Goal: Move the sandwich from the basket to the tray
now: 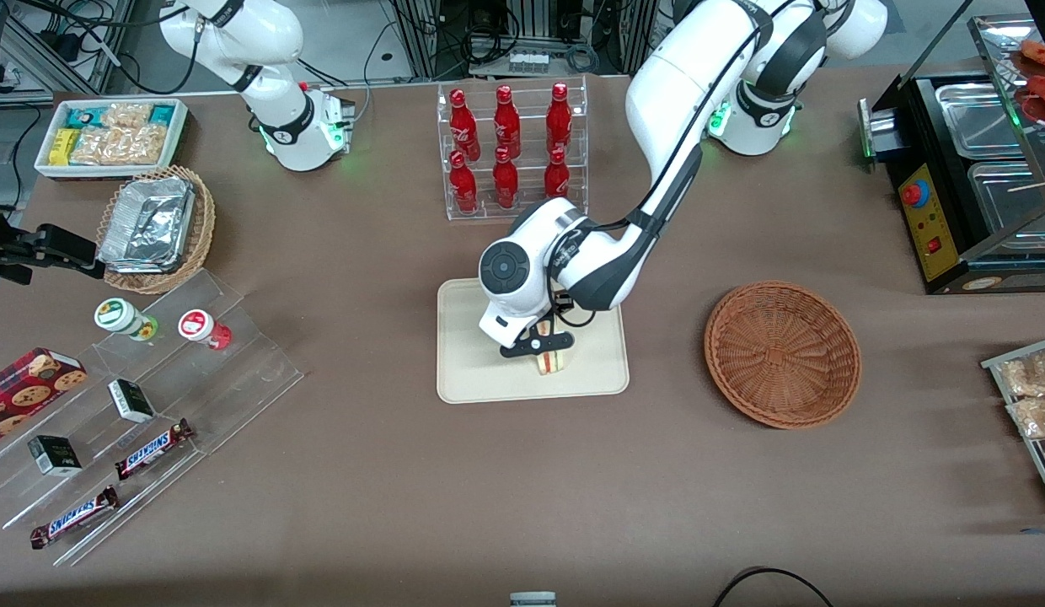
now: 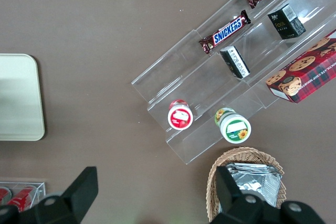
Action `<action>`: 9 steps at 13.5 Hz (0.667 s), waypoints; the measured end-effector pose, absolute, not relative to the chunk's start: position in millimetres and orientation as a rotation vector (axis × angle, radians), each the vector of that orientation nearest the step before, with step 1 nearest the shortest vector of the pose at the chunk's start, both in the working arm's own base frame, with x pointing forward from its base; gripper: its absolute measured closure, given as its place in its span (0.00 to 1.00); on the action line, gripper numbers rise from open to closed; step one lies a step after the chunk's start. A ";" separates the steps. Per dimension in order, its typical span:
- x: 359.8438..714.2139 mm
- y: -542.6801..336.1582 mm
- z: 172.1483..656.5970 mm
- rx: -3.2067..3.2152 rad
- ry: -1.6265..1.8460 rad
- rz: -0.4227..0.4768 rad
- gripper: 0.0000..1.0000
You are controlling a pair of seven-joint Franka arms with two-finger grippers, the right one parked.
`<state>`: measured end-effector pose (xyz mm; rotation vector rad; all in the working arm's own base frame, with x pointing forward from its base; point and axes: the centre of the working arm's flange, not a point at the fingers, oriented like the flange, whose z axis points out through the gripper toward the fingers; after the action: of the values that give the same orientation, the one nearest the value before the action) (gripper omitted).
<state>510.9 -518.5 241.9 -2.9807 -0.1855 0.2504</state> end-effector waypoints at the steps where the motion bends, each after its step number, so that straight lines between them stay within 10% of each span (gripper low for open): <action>1: 511.1 -518.6 241.9 -2.980 -0.191 0.250 0.56; 6: 513.6 -519.9 246.9 -2.987 -0.210 0.237 0.07; 9: 518.6 -522.9 269.7 -3.000 -0.214 0.221 0.00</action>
<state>518.6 -522.9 269.7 -2.9999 -0.2143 0.2207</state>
